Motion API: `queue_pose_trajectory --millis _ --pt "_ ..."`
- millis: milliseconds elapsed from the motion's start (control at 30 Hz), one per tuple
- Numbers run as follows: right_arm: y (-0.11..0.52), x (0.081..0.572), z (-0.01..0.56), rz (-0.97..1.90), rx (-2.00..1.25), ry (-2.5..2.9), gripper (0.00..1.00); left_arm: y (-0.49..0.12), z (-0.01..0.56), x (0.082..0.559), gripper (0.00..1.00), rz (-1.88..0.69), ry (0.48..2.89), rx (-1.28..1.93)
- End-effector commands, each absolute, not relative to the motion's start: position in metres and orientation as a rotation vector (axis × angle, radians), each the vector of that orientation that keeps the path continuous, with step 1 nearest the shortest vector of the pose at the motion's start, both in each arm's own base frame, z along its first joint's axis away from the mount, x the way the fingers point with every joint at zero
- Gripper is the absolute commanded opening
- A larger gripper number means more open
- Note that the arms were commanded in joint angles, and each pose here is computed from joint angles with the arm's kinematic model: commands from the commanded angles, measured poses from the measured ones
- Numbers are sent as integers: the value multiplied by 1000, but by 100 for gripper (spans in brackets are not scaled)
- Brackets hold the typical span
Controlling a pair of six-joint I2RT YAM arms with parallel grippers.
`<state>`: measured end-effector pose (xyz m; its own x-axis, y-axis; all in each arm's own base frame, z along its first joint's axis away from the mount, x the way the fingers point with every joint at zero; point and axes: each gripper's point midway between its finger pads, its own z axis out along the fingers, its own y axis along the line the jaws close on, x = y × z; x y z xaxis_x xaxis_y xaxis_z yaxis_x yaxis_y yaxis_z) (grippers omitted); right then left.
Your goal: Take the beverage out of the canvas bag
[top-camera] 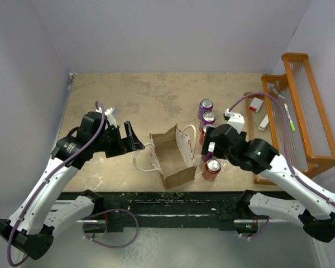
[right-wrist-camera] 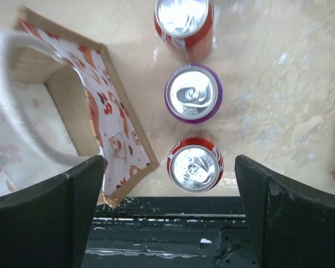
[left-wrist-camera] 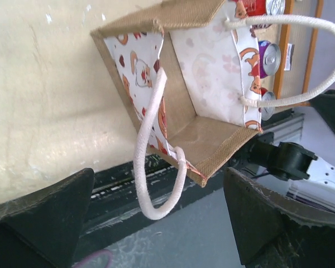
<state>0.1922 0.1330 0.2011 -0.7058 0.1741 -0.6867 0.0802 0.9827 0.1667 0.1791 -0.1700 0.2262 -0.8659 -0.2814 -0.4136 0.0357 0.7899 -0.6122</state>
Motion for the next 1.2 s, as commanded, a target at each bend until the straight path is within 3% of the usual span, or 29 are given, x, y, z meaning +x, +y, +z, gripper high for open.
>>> queue_pose_trajectory --millis 0,233,467,767,1167 --pt "105 204 260 49 132 2204 100 -153 261 196 99 -716 2360 -66" --pt "89 216 361 76 116 1972 100 -141 330 227 99 -584 2180 19" --pt "78 204 439 297 190 1771 100 -124 420 237 99 -524 1904 48" --pt "66 198 471 332 219 1690 100 -94 477 233 99 -380 1737 68" --pt "71 208 486 277 214 1709 100 -82 491 229 99 -328 1689 54"
